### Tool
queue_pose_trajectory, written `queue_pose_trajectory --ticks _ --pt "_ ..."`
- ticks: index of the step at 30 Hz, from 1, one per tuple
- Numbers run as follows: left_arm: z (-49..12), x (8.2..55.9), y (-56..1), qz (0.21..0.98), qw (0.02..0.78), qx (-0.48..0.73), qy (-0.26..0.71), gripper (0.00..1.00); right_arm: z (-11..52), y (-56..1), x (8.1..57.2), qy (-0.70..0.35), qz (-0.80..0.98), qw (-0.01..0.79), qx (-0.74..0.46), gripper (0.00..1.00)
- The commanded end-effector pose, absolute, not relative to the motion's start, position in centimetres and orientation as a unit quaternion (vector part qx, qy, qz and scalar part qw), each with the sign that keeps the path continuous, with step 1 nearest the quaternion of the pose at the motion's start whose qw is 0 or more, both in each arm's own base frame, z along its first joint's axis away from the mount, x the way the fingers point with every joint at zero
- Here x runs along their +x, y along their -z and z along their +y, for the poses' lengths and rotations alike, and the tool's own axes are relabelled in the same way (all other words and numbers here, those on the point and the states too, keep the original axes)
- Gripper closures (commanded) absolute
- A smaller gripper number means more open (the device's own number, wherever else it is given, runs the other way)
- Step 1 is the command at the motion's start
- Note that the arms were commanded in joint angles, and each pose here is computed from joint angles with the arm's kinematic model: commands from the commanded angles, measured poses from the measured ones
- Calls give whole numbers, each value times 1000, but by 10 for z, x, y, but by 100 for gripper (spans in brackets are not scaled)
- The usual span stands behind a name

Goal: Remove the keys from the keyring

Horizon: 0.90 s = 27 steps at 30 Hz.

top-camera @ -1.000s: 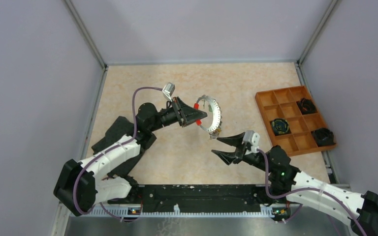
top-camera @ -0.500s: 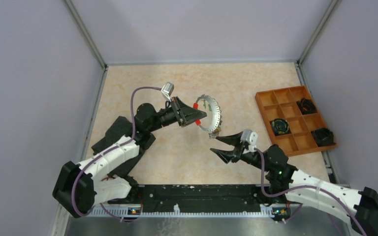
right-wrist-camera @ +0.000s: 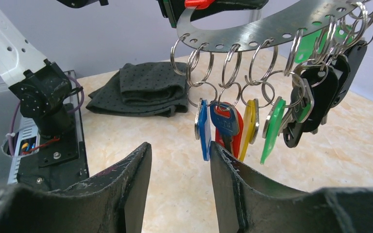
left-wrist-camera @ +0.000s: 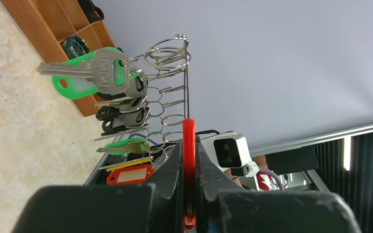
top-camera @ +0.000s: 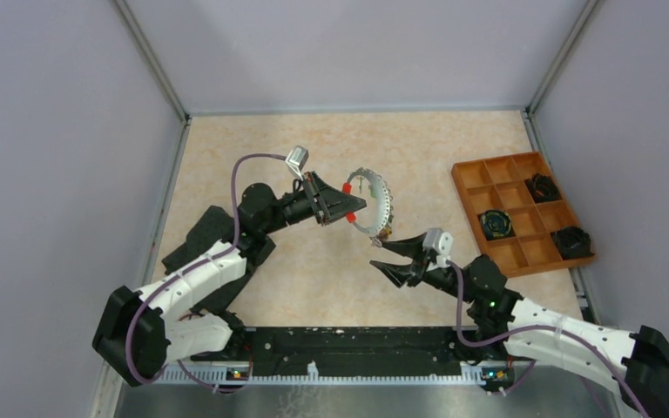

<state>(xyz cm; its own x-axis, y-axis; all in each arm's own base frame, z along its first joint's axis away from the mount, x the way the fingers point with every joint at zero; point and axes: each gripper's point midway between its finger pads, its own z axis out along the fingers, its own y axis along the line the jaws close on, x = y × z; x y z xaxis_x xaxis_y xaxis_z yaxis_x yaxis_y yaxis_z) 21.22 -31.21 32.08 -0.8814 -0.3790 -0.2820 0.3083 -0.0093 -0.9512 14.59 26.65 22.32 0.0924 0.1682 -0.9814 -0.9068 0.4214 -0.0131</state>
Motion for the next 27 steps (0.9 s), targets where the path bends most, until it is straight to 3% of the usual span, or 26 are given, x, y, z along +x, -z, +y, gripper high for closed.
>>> queue_pose_trajectory --ticks 1,27 --pt "-309 198 -356 626 252 1 738 100 267 -256 145 -421 495 683 -333 53" --pt "-320 197 -348 629 237 2 741 100 270 -268 153 -419 486 699 -315 68"
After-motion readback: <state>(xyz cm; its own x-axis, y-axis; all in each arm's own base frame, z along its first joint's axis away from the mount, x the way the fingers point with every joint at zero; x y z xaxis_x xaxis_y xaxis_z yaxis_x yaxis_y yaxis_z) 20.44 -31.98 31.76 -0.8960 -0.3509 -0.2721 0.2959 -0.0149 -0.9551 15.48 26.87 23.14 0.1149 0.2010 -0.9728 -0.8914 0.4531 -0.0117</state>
